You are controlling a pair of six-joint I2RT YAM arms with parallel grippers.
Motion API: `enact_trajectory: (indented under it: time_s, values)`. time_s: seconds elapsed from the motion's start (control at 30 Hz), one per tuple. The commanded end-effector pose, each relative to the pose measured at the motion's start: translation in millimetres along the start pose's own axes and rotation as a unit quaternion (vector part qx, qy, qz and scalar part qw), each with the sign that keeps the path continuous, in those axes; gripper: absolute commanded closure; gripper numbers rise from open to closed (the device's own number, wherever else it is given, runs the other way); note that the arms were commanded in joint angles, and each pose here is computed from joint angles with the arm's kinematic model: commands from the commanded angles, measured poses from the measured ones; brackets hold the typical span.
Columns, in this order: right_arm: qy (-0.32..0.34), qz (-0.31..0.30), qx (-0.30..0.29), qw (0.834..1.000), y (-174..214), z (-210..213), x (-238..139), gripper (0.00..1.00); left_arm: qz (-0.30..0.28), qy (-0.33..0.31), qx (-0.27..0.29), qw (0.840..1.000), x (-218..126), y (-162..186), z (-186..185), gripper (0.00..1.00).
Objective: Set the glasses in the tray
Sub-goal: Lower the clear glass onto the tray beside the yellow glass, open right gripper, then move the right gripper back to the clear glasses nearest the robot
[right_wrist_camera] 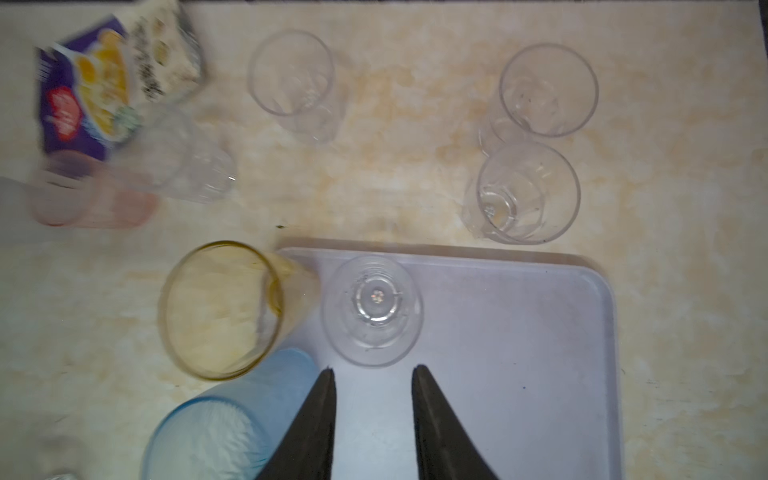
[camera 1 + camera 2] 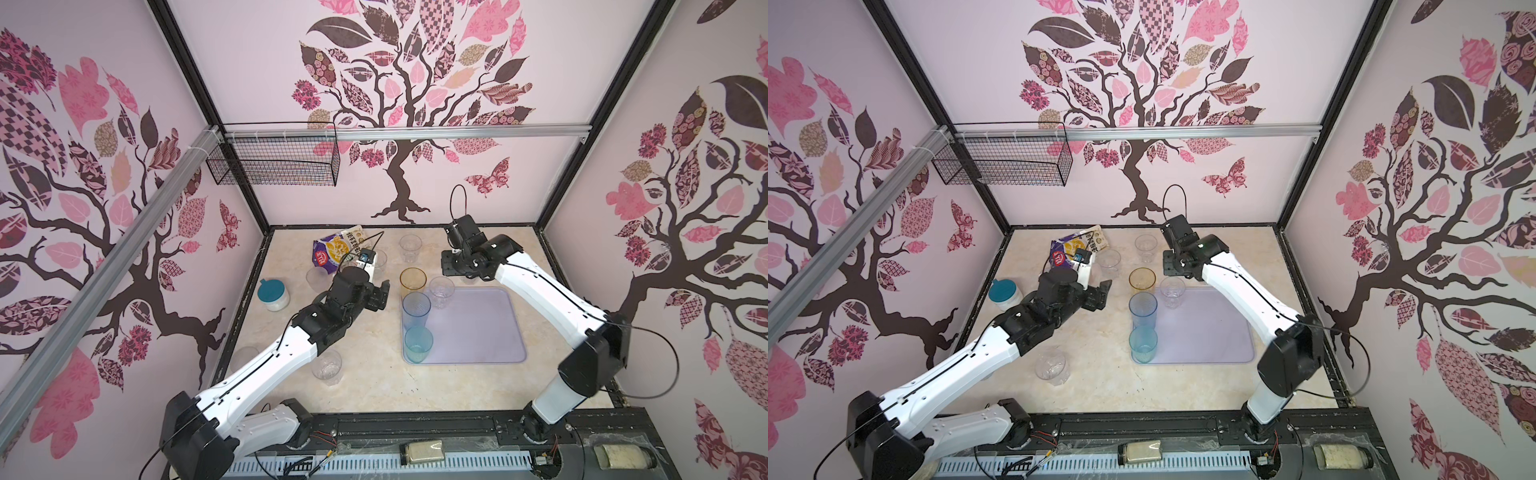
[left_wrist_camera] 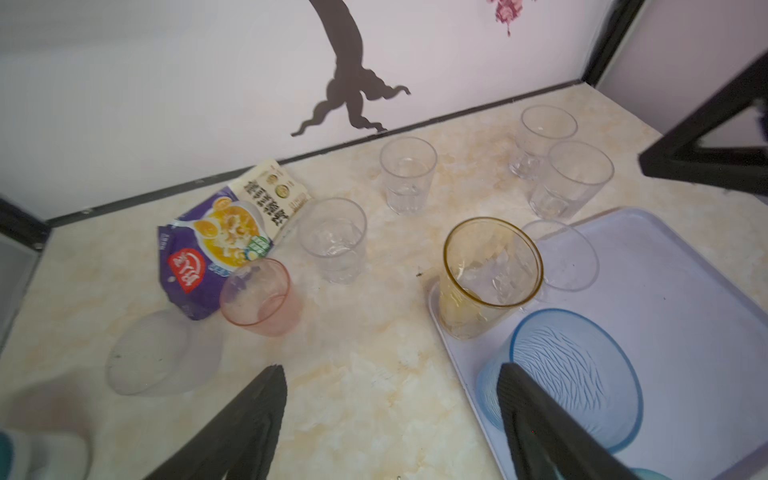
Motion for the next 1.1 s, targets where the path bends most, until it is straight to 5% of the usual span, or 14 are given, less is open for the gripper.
enact_trajectory:
  time_s: [0.0,0.27,0.47,0.6,0.77,1.07]
  values:
    - [-0.043,-0.054,-0.005,0.998,4,34,-41,0.63,0.014,-0.089,0.000,0.996,-33,-3,35,0.15]
    - [-0.162,0.042,-0.123,0.978,82,159,-22,0.54,0.077,-0.147,-0.135,0.977,-63,52,99,0.16]
    - [-0.226,0.114,-0.147,0.956,138,211,2,0.54,0.126,-0.211,-0.254,0.935,-66,104,132,0.16]
    - [-0.252,0.160,-0.168,0.940,170,237,18,0.54,0.140,-0.244,-0.265,0.922,-62,116,137,0.16]
    - [-0.266,0.189,-0.184,0.927,190,259,31,0.55,0.158,-0.220,-0.258,0.928,-49,119,133,0.19]
    - [-0.251,0.210,-0.197,0.924,205,271,56,0.65,0.163,-0.210,-0.263,0.927,-42,125,131,0.18]
Point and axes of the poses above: each gripper's point midway between its finger pads, its own x axis out along the fingers, its own z axis along the line the jaws close on, y = z × x, the point moved 6 cm from there along -x, back along the fingers, and after that the axes turned 2 degrees about x, right-handed, at the moved point
